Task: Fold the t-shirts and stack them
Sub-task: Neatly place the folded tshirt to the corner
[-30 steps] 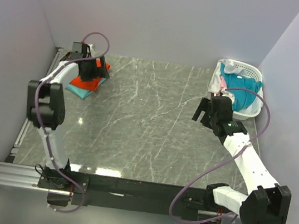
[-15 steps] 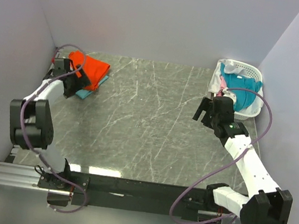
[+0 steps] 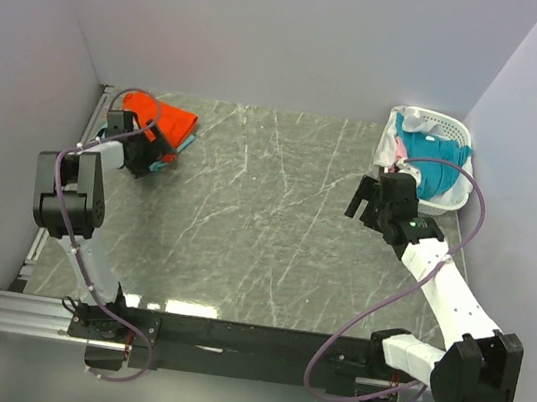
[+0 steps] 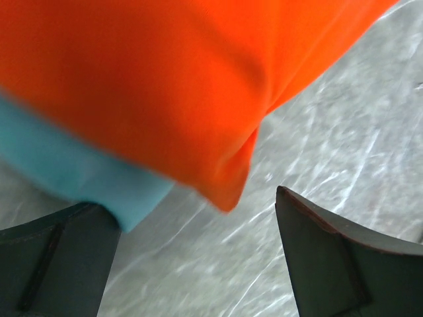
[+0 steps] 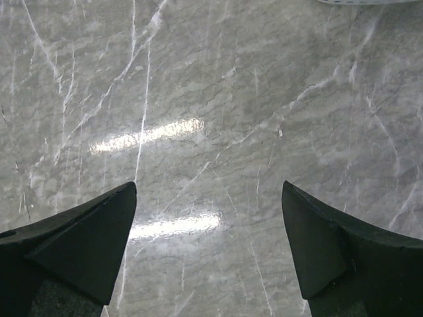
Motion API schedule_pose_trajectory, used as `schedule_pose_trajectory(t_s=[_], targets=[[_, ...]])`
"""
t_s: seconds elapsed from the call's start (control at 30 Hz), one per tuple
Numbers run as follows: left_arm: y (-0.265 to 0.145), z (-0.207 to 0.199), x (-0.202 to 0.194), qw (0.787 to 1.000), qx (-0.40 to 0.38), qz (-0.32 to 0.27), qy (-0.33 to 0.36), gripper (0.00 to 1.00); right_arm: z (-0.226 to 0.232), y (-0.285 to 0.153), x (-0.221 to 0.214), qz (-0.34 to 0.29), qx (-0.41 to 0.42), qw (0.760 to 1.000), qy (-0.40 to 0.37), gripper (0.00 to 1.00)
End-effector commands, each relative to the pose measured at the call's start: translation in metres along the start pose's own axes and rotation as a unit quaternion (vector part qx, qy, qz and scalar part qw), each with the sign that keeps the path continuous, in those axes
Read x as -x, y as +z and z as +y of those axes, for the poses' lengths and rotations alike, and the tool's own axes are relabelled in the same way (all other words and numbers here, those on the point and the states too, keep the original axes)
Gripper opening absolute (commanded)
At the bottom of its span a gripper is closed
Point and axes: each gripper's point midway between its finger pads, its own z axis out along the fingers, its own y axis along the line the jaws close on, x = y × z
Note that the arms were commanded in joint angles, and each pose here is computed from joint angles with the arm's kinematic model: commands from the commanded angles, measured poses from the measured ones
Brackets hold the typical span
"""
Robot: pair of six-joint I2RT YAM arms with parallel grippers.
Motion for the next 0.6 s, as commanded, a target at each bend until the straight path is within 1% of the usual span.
schedule_pose_trajectory(t_s=[0.0, 0.13, 0.3, 0.47, 0.57], targets=[[0.012, -0.024, 0.014, 0.999, -0.051, -0.007, 0.004, 0.99, 0.0, -0.005, 0.019, -0.024, -0.003, 1.0, -0.001, 0.96], [0.021, -0.036, 0.013, 0.997, -0.078, 0.008, 0.005, 0.99, 0.0, -0.005, 0.019, -0.026, -0.005, 1.0, -0.001, 0.96], [0.026, -0.054, 0.017, 0.996, -0.091, 0.004, 0.019, 0.99, 0.0, -0.003, 0.019, -0.024, -0.006, 1.0, -0.002, 0.96], [0.034, -0.056, 0.022, 0.997, -0.076, 0.001, 0.025, 0.99, -0.003, -0.004, 0.018, -0.024, -0.011, 1.0, -0.003, 0.96], [0.027, -0.052, 0.023, 0.998, -0.05, 0.004, 0.029, 0.99, -0.005, -0.006, 0.018, -0.026, -0.014, 1.0, -0.002, 0.96]])
